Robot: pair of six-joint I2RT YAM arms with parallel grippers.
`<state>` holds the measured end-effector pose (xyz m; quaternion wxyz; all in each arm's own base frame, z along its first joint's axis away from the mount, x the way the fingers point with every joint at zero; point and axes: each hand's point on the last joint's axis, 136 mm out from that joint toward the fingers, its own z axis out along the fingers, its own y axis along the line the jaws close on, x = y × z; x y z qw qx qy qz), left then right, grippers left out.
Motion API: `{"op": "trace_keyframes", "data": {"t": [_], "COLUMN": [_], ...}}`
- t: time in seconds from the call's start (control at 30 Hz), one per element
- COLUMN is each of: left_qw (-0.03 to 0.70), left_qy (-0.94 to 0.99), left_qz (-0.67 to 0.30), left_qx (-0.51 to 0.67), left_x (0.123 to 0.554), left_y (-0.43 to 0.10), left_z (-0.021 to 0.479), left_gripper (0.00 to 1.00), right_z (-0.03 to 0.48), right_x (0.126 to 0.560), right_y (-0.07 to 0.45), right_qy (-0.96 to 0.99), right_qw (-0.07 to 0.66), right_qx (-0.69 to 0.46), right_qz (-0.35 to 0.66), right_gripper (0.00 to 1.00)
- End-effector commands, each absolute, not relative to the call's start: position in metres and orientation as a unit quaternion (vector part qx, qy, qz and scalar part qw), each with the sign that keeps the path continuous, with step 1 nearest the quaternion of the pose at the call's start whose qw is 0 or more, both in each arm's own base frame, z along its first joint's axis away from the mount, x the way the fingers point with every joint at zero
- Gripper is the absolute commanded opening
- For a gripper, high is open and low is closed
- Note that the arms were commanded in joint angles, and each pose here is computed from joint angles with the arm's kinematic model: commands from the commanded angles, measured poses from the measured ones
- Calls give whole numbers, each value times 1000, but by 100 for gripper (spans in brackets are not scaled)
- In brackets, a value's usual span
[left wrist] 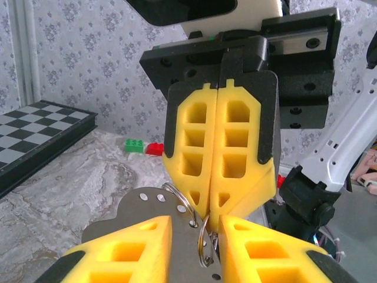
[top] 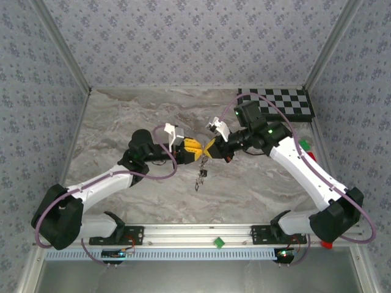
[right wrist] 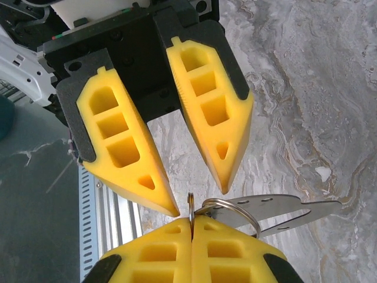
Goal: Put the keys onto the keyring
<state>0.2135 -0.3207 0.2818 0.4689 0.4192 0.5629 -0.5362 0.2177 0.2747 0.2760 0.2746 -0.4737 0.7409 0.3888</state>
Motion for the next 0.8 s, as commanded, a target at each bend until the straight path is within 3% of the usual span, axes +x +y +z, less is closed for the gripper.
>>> {"op": "trace_keyframes", "data": {"t": [0.0,0.67,0.77], "left_qw": [471,445,444], "left_qy": [541,534,533], "left_qz": [-538,-551,-550], "left_qx": [443,462,465], "left_x": [211,204,204], "left_y": [-323,-334,-334], "left_z": [294,290,290], "left_gripper": [26,15,0], "right_z": [291,284,283], "right_x": [216,210,210], "right_y": [277,285,285], "right_qy": [727,723,724], "right_qw": [286,266,267], "right_qx": [-486,-499,-499], "right_qz": [391,396,394], "right_gripper": [0,0,0]}}
